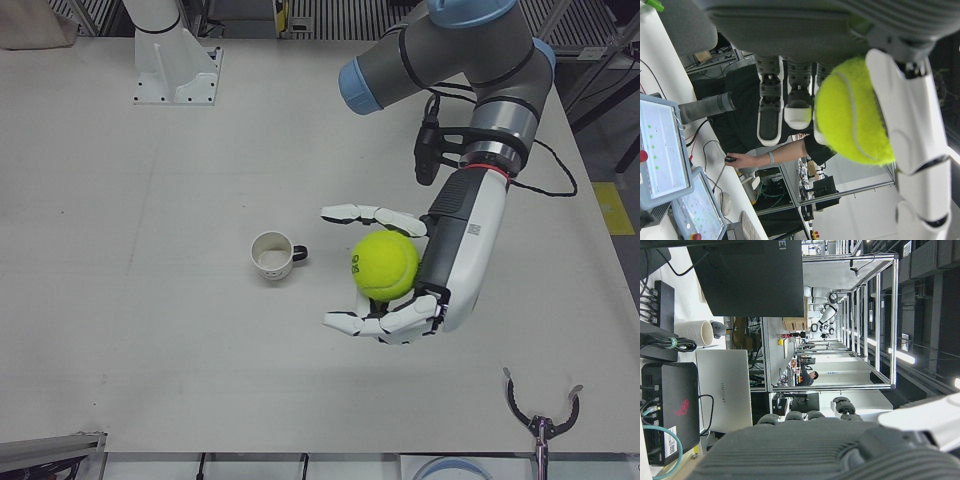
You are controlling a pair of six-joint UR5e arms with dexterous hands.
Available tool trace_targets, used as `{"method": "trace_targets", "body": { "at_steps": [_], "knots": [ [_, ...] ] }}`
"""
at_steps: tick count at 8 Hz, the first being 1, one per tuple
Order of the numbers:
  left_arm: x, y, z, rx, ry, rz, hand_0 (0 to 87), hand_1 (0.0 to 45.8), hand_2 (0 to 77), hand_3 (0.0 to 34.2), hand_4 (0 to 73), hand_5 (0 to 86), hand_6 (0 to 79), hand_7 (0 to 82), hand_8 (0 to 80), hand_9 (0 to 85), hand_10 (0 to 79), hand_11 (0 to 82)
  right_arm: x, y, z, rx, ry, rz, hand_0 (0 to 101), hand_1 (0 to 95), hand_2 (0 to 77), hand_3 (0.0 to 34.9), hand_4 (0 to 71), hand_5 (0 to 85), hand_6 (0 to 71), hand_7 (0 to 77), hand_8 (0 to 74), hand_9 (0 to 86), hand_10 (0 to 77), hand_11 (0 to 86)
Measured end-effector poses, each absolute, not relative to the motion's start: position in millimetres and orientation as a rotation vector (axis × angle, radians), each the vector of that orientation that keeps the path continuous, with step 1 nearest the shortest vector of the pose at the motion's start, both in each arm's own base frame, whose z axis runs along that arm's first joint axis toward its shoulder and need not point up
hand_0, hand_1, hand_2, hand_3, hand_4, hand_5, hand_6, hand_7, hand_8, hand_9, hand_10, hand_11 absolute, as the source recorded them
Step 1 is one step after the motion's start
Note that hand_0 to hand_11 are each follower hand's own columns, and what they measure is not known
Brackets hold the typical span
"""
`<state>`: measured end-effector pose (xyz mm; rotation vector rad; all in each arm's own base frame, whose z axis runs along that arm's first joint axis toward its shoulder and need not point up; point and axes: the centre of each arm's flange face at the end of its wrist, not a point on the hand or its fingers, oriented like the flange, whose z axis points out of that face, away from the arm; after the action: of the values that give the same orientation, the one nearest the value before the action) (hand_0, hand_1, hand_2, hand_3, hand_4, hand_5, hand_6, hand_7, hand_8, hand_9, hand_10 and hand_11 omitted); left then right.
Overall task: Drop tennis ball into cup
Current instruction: 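Carry the yellow tennis ball with the left hand toward the white mug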
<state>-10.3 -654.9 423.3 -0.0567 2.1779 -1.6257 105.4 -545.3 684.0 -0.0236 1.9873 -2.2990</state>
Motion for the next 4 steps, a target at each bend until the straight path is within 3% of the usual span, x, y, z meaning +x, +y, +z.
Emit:
{"method": "trace_targets", "body": {
  "at_steps": [4],
  "knots": [
    [103.6,-595.0,423.4,-0.261,2.165,-1.426,49.3,8.7,20.7,0.0,48.5,20.7,55.6,56.7,57.3,70.4,32.7,46.4,105.3,-545.4,684.0,-0.024,1.988,-2.299,0,0.5,0.5,0.0,0.0,0.0,0.0,0.0,0.0,0.0,0.0,0.5]
  ]
}}
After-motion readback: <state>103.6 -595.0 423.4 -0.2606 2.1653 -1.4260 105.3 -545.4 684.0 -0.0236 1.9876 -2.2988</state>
